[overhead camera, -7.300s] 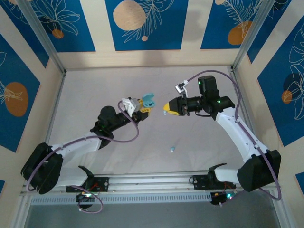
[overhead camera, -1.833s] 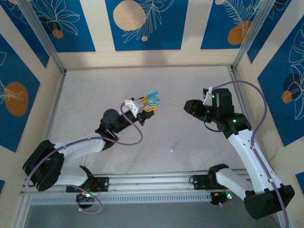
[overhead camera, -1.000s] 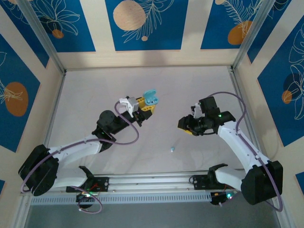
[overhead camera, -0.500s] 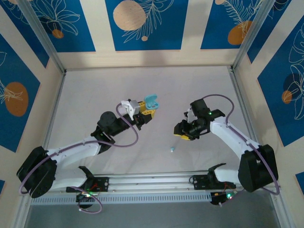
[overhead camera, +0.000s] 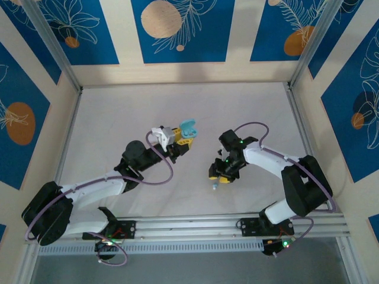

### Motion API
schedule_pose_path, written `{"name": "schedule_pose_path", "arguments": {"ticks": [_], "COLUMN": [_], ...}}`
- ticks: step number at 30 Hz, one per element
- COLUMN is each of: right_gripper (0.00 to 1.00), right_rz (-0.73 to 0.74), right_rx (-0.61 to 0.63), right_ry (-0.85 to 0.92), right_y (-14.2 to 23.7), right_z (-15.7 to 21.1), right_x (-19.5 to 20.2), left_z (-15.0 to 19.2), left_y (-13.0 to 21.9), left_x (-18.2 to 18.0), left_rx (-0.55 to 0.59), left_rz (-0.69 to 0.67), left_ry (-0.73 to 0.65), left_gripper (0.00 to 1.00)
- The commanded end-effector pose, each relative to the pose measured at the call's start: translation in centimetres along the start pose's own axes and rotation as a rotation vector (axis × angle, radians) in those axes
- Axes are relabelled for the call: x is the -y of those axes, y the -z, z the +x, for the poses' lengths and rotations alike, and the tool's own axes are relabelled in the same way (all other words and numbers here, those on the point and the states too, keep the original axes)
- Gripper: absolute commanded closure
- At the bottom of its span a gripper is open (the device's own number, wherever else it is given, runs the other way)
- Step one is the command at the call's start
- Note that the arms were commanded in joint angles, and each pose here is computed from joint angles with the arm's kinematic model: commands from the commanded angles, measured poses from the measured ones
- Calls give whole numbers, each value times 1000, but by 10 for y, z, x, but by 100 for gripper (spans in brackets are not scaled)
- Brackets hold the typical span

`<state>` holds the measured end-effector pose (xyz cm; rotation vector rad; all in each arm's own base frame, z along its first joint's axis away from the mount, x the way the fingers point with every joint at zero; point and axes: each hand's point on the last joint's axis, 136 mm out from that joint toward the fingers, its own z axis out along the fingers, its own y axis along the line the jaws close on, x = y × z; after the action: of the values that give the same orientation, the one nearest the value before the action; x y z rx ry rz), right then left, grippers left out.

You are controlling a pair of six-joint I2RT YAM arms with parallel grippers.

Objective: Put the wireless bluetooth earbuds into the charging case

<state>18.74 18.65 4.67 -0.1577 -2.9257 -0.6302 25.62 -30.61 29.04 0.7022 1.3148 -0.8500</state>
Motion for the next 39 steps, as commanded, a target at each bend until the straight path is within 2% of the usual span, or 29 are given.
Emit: {"name": "schedule_pose_path", "arguments": {"ticks": [1, 10, 20, 39], "right_gripper": [54, 53, 55, 61], "right_rz": [50, 61, 52, 73], "right_rx": [-13, -40, -32, -19], "right_ry": [-37, -62, -46, 61], "right_y": [-8, -21, -25, -27], "right_z": [3, 11, 4, -8], "right_x": [8, 14, 9, -11], "left_z": [-16, -20, -21, -24], "left_y": [3, 8, 12, 13], "left_x": [4, 2, 1, -1], "left_rx": [52, 56, 49, 52], "left_rz": [-4, -20, -35, -47], "left_ry": [-41, -58, -74, -77], "left_gripper": [82, 82, 82, 81]}}
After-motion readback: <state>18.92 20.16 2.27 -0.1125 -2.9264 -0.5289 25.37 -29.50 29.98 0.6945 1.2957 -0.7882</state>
